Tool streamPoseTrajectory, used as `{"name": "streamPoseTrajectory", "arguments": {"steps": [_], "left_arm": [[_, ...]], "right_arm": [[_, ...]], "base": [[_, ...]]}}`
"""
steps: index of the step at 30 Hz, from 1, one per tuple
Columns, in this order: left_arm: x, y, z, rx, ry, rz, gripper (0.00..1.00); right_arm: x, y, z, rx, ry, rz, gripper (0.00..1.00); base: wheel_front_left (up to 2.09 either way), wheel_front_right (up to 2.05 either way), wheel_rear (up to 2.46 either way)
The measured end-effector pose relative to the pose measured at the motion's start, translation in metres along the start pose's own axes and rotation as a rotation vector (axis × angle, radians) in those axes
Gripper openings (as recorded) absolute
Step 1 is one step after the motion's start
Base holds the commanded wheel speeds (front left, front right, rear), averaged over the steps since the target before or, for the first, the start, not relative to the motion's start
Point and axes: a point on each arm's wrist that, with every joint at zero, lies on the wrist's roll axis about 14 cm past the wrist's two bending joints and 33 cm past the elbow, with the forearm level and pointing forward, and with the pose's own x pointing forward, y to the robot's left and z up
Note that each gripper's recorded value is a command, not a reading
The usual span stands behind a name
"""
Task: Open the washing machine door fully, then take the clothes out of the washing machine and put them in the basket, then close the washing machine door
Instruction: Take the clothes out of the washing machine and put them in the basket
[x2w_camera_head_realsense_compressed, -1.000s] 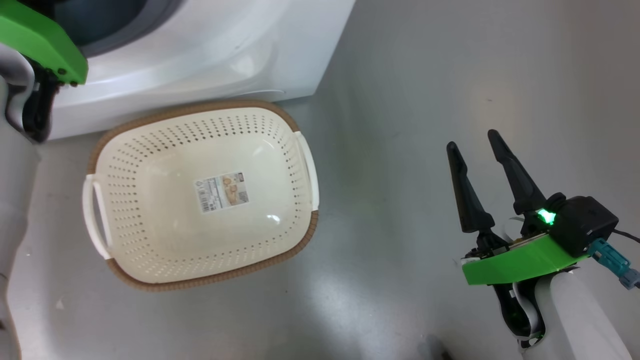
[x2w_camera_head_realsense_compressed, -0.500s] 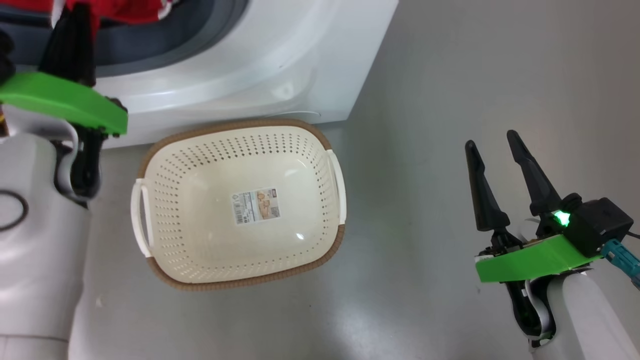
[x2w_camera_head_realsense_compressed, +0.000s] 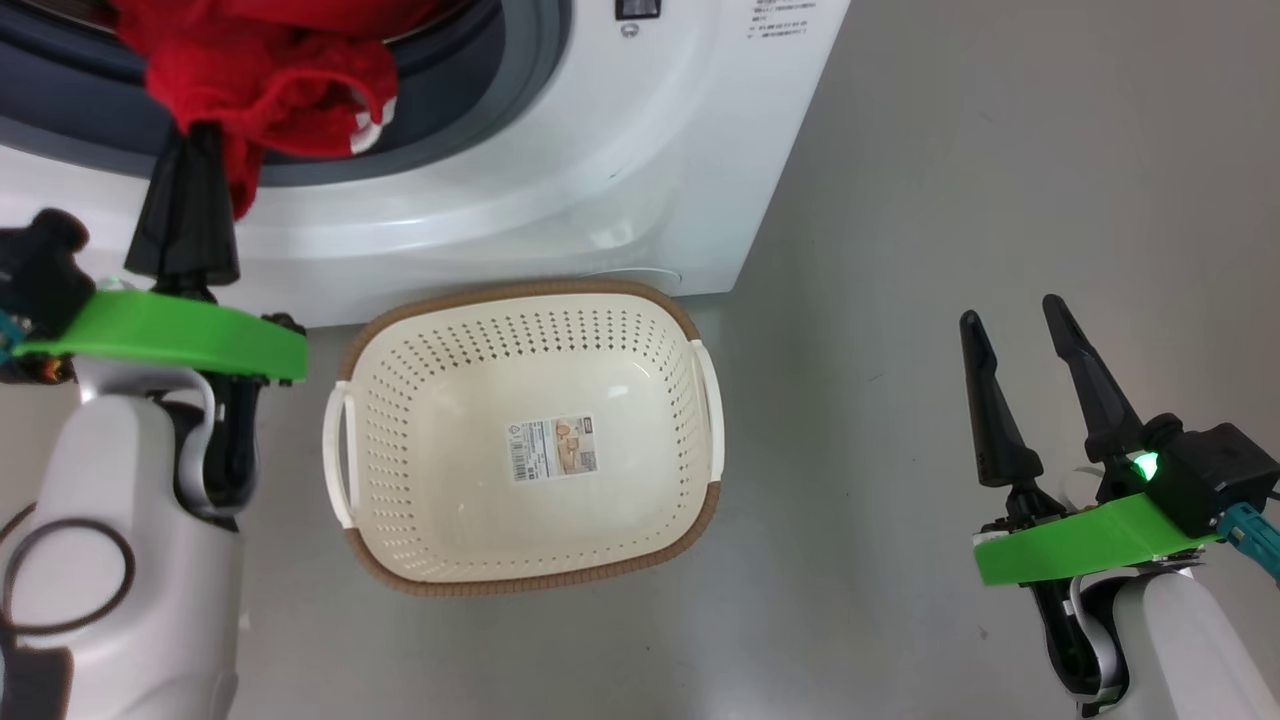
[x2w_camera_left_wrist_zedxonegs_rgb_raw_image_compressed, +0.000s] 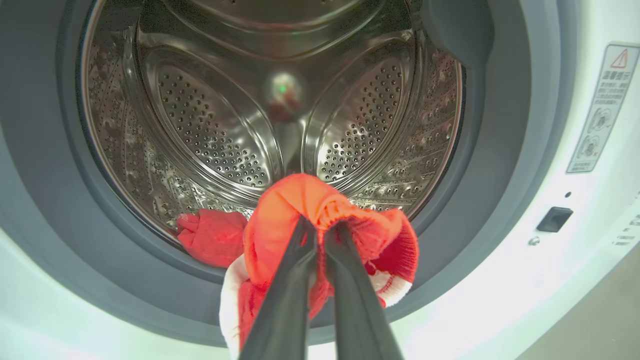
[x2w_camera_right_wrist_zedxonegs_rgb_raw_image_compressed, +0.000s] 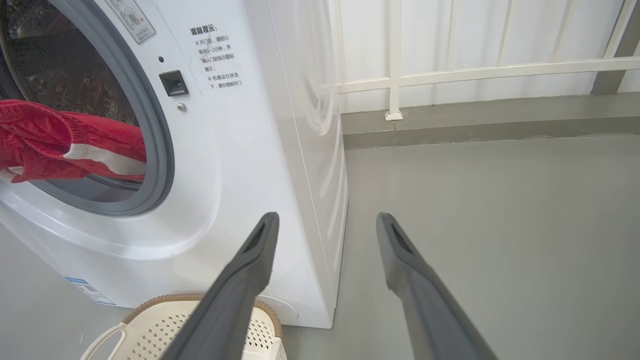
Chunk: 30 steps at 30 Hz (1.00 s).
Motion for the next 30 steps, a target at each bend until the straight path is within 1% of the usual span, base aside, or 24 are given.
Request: {"name": "streamPoseTrajectory", "arguments": {"steps": [4, 19, 26, 30], "left_arm": [[-0.012, -0.002, 0.022, -0.007, -0.068, -0.001, 0.00], [-0.049, -0.010, 0.079, 0.003, -0.252, -0.022, 0.00], [-0.062, -0.014, 0.086, 0.007, -0.284, -0.032, 0.00], [-0.065, -0.015, 0.076, 0.012, -0.258, -0.034, 0.00]], "right_arm": [[0.001, 0.002, 0.006, 0.000, -0.015, 0.005, 1.00], [-0.008, 0.000, 0.015, -0.009, -0.032, -0.004, 1.00], [-0.008, -0.001, 0.013, -0.009, -0.028, -0.007, 1.00], [-0.009, -0.002, 0.008, -0.008, -0.014, -0.010, 1.00]], "base": [[0.00, 0.00, 0.00], [0.00, 0.00, 0.00], [0.00, 0.00, 0.00], [0.00, 0.00, 0.00]]}}
